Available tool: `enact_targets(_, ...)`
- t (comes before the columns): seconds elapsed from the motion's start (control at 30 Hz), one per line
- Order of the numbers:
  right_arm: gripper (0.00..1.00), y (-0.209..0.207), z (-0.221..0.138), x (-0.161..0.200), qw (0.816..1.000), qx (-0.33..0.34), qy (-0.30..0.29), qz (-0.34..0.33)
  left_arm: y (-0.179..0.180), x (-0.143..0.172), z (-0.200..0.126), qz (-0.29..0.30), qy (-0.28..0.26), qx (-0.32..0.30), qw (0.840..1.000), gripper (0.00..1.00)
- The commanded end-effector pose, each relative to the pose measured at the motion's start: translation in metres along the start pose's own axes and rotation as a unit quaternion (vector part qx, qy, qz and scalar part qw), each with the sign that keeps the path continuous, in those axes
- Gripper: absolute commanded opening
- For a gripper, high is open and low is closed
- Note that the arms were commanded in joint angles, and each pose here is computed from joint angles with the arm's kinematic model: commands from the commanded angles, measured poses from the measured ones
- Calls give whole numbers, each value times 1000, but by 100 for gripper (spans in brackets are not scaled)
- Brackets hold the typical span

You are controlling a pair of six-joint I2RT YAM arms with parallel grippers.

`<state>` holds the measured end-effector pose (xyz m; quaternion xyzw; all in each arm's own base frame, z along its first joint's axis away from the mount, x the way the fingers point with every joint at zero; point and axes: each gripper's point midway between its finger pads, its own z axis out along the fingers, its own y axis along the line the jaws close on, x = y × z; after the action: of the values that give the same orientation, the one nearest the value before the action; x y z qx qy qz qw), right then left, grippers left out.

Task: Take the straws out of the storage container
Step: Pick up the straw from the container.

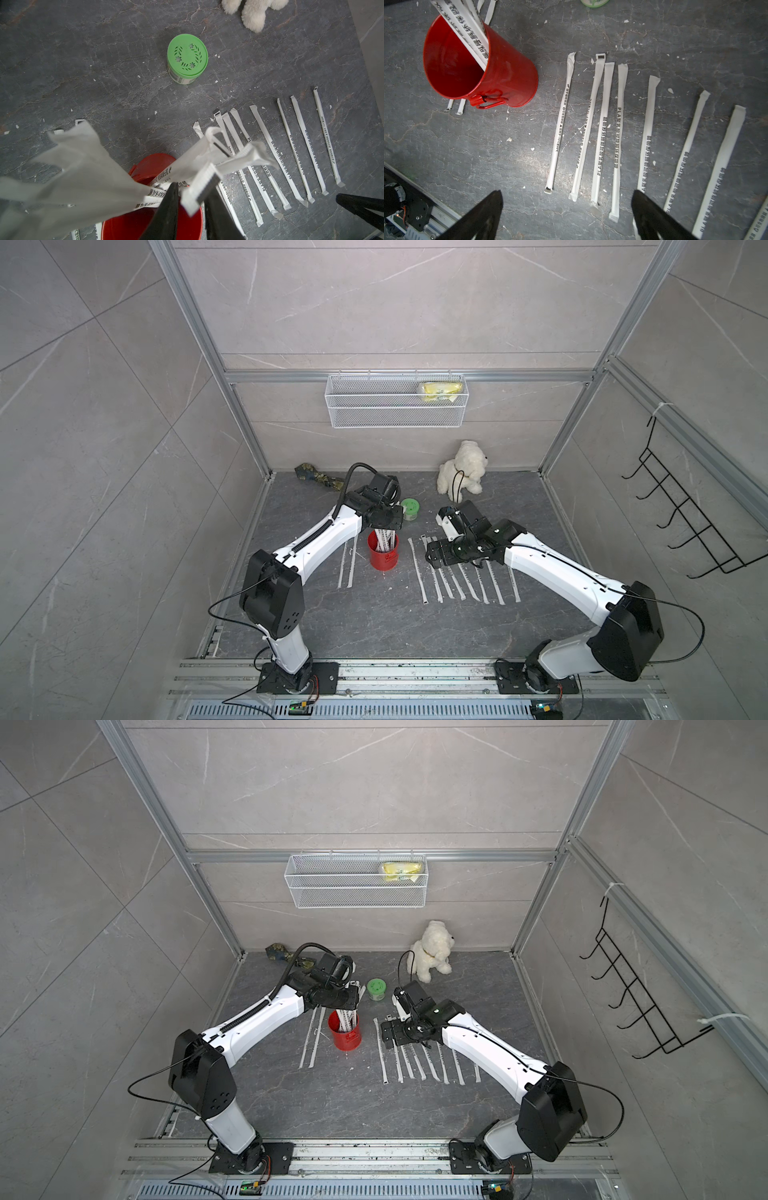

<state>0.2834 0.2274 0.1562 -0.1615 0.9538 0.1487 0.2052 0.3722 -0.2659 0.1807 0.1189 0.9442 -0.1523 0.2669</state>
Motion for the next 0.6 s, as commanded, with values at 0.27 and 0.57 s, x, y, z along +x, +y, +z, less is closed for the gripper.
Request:
enact_targets(0.27,100,1,-4,1,1000,-9,-2,3,-1,-10,-5,17,-11,-7,1000,18)
enact_targets(0.57,100,2,-5,0,1000,-12,-4,3,1,-6,-8,18,-7,-10,1000,9)
